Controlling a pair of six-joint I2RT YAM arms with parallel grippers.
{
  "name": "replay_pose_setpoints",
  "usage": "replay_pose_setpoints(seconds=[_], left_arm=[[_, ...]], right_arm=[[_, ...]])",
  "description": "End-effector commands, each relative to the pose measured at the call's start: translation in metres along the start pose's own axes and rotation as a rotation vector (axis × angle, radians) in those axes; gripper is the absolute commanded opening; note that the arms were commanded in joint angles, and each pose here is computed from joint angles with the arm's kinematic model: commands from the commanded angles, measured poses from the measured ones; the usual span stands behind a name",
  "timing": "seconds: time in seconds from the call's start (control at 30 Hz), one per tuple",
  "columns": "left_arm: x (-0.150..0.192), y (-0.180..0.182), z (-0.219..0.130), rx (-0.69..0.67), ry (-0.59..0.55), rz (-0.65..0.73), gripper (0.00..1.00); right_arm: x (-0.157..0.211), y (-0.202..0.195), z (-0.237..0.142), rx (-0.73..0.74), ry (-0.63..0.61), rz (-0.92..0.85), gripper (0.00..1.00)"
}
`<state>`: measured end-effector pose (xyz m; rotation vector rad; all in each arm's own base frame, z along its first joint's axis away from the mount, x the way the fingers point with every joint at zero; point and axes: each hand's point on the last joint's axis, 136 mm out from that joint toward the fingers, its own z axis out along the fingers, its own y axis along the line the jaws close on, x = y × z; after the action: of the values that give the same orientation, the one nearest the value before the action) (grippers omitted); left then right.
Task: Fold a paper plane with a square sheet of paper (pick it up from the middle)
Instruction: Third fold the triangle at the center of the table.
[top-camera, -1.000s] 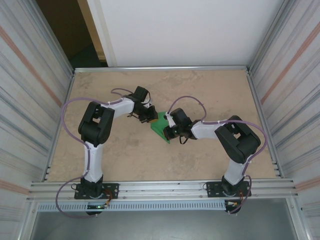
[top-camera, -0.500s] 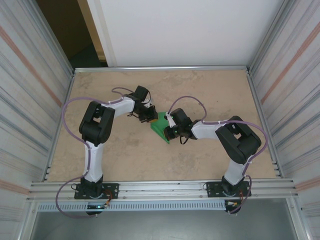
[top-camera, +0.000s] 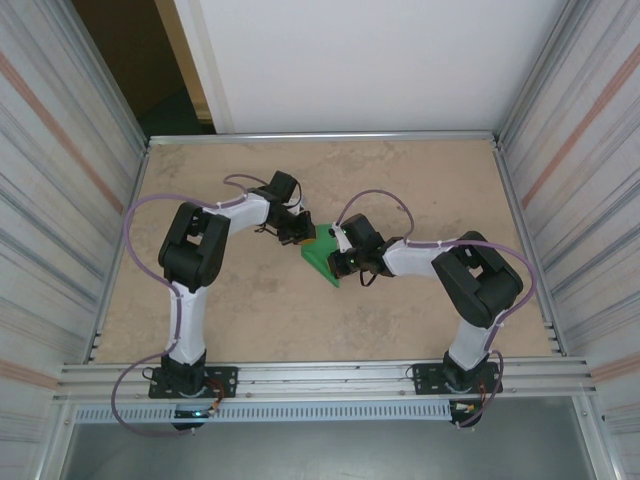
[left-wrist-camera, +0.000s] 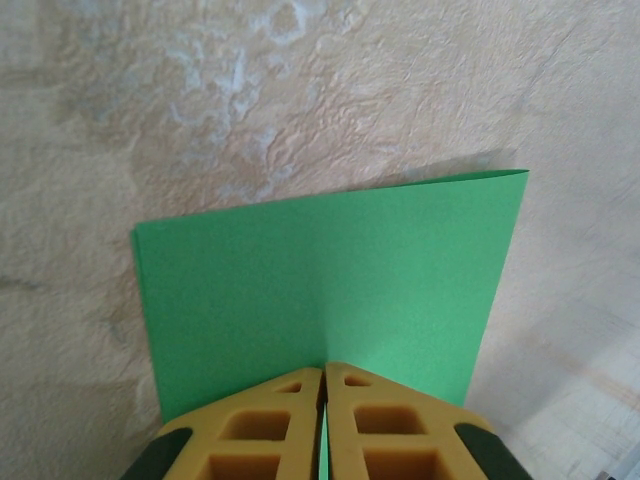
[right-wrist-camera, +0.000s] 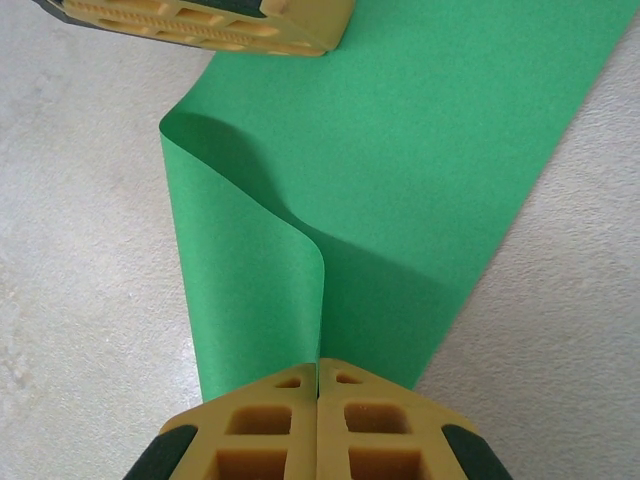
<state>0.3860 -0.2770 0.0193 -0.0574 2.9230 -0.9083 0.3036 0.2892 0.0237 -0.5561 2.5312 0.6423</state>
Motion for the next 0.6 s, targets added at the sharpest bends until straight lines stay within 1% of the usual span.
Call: replay_pose_setpoints(seconds=[0.0,0.4,0.5,0.57], left_arm=[[0.021,0.026,0.019,-0.087,0.08,-0.025,0.11],[0.02,0.022,0.016,-0.076,0.075,-0.023,0.11],[0.012,0.011,0.005,-0.047,0.048,-0.011,0.12],[0.002,-0.002,-0.01,-0.011,0.011,-0.002,0.13]], right_arm=[[-0.002,-0.001,0.003,0.002,0.012,0.022,0.0],[0.007,-0.003,0.01,-0.003,0.048,0.035,0.0],[0.01,-0.005,0.01,0.003,0.057,0.04,0.0],[0.011,-0.006,0.009,0.008,0.061,0.042,0.0]])
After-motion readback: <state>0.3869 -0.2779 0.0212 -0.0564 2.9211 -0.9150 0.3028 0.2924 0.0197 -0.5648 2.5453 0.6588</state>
